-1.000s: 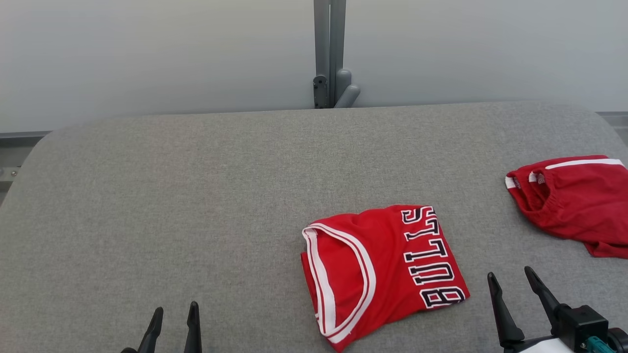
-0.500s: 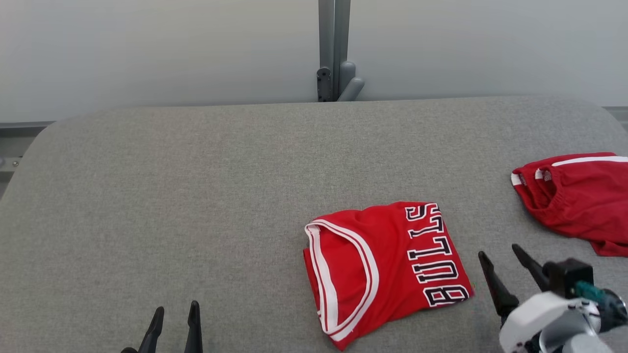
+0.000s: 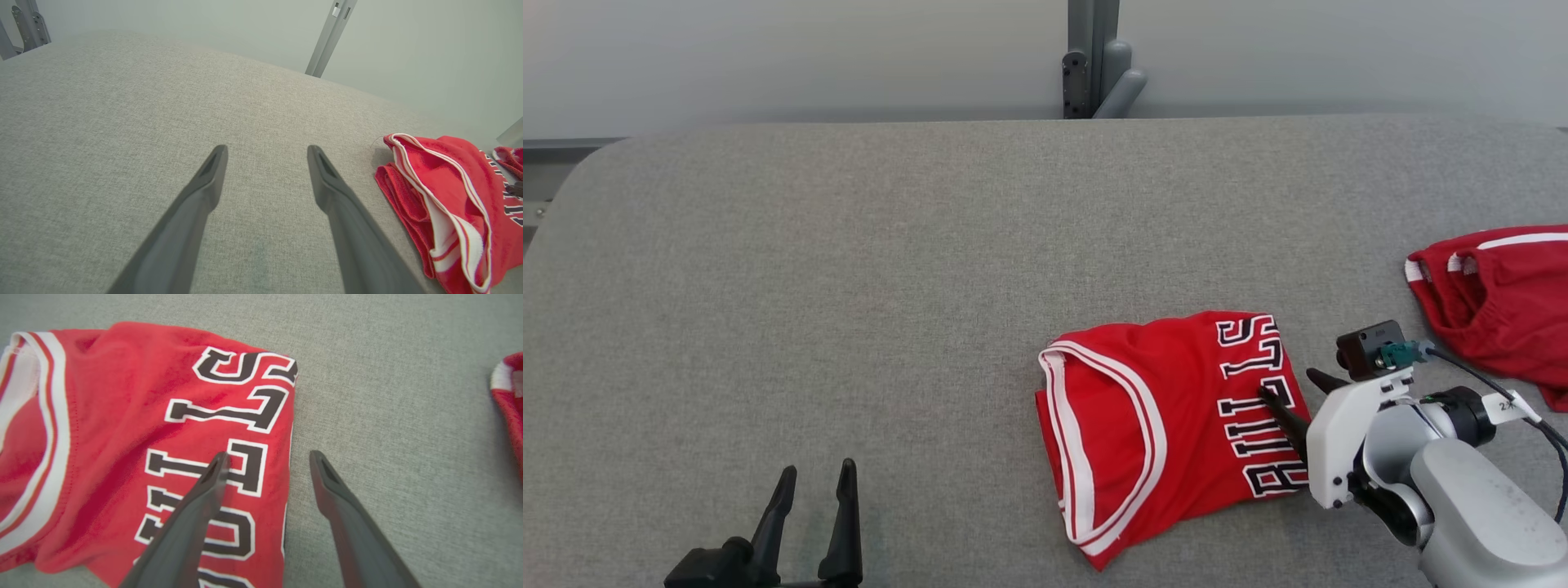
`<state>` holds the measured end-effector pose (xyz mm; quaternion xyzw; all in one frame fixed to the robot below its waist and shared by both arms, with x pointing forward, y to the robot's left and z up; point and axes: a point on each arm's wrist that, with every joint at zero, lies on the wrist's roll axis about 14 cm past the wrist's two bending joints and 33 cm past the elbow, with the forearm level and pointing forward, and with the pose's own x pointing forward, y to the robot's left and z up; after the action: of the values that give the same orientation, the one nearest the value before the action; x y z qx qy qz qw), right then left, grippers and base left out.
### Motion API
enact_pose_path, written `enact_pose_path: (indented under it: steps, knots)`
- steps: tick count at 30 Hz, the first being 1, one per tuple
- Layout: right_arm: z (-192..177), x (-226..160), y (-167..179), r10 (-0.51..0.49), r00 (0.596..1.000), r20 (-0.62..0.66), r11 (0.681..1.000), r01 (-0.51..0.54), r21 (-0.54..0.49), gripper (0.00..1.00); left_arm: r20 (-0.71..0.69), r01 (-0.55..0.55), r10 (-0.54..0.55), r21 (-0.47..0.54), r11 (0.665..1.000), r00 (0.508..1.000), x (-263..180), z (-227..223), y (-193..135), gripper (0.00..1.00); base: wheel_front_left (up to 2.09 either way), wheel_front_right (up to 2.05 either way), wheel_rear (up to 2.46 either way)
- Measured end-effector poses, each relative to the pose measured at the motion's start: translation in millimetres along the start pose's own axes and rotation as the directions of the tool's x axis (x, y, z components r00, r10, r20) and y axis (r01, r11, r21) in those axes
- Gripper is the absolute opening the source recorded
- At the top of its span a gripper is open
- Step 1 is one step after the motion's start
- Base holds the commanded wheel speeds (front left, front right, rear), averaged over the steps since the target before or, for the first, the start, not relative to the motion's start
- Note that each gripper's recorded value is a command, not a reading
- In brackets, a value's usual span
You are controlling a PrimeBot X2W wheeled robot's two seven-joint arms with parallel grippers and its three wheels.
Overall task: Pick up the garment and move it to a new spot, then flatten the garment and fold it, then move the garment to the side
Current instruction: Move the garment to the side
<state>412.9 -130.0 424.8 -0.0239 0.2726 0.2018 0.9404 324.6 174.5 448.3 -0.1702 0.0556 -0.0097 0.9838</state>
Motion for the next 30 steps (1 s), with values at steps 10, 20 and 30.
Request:
enact_pose_path:
  steps: [10, 20, 30]
  knots:
    - [-20.9, 38.2, 9.6, 0.053, 0.992, -0.116, 0.995, -0.043, 0.091, 0.00, -0.034, -0.017, 0.017, 0.005, 1.000, 0.999, 12.1, -8.3, 6.6, 1.00, 0.00, 0.00, 0.00]
    - [-7.0, 32.1, 2.6, 0.080, 0.995, -0.067, 0.982, -0.068, 0.174, 0.00, -0.050, 0.017, -0.017, 0.010, 1.000, 0.999, 23.1, -12.4, -0.9, 1.00, 0.00, 0.00, 0.00]
    - [64.0, -21.2, -91.3, -0.086, 0.996, 0.014, 0.991, 0.084, 0.103, 0.00, -0.081, 0.115, -0.114, 0.006, 0.993, 0.990, 39.5, -22.7, -29.1, 1.00, 0.00, 0.00, 0.00]
